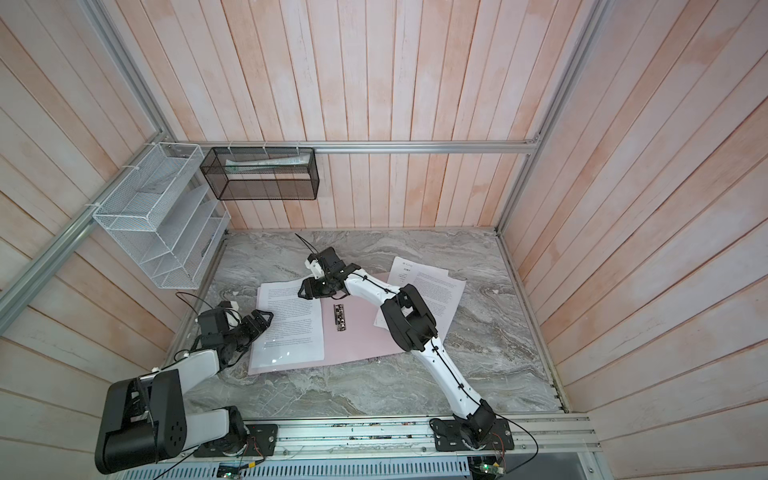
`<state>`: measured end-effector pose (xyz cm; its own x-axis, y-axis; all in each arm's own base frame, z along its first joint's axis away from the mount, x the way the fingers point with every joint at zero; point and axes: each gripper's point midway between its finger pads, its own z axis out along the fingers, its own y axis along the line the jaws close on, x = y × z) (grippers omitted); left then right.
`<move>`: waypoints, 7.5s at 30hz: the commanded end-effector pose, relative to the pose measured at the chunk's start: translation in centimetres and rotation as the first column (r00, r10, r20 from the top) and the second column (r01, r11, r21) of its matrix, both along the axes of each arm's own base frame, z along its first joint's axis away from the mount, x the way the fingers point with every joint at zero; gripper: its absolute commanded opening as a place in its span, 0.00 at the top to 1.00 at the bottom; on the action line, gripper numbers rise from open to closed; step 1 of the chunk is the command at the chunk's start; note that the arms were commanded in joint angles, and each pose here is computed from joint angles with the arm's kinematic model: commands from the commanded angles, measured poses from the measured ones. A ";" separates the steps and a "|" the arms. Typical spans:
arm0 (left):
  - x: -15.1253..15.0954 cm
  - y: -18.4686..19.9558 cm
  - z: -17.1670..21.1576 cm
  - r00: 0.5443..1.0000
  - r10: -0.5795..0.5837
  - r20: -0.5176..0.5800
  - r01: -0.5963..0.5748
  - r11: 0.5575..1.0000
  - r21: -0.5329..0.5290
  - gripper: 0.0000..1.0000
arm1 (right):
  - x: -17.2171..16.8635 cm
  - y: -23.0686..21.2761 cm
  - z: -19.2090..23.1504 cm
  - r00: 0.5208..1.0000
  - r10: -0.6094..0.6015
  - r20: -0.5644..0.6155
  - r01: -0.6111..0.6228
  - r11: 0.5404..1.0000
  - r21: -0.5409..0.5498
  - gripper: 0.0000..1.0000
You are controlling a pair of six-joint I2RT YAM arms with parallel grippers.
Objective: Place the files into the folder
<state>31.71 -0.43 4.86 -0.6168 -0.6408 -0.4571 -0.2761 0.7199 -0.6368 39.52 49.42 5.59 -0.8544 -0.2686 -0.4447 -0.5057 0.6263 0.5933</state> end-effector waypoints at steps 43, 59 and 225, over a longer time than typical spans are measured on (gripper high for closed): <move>0.5 -0.7 1.7 0.995 -0.061 0.083 0.061 0.998 0.009 1.00 | -4.5 -14.8 2.9 0.981 -0.191 0.023 0.190 0.981 0.022 0.65; 0.2 -1.4 2.2 0.987 -0.095 0.128 0.096 0.995 0.003 1.00 | -6.8 -13.1 -1.8 0.988 -0.145 -0.058 0.142 0.988 -0.062 0.76; 0.3 -2.0 2.1 0.984 -0.125 0.128 0.125 0.992 0.006 1.00 | -12.5 -15.7 -0.2 0.931 -0.041 -0.363 0.103 0.983 0.154 1.00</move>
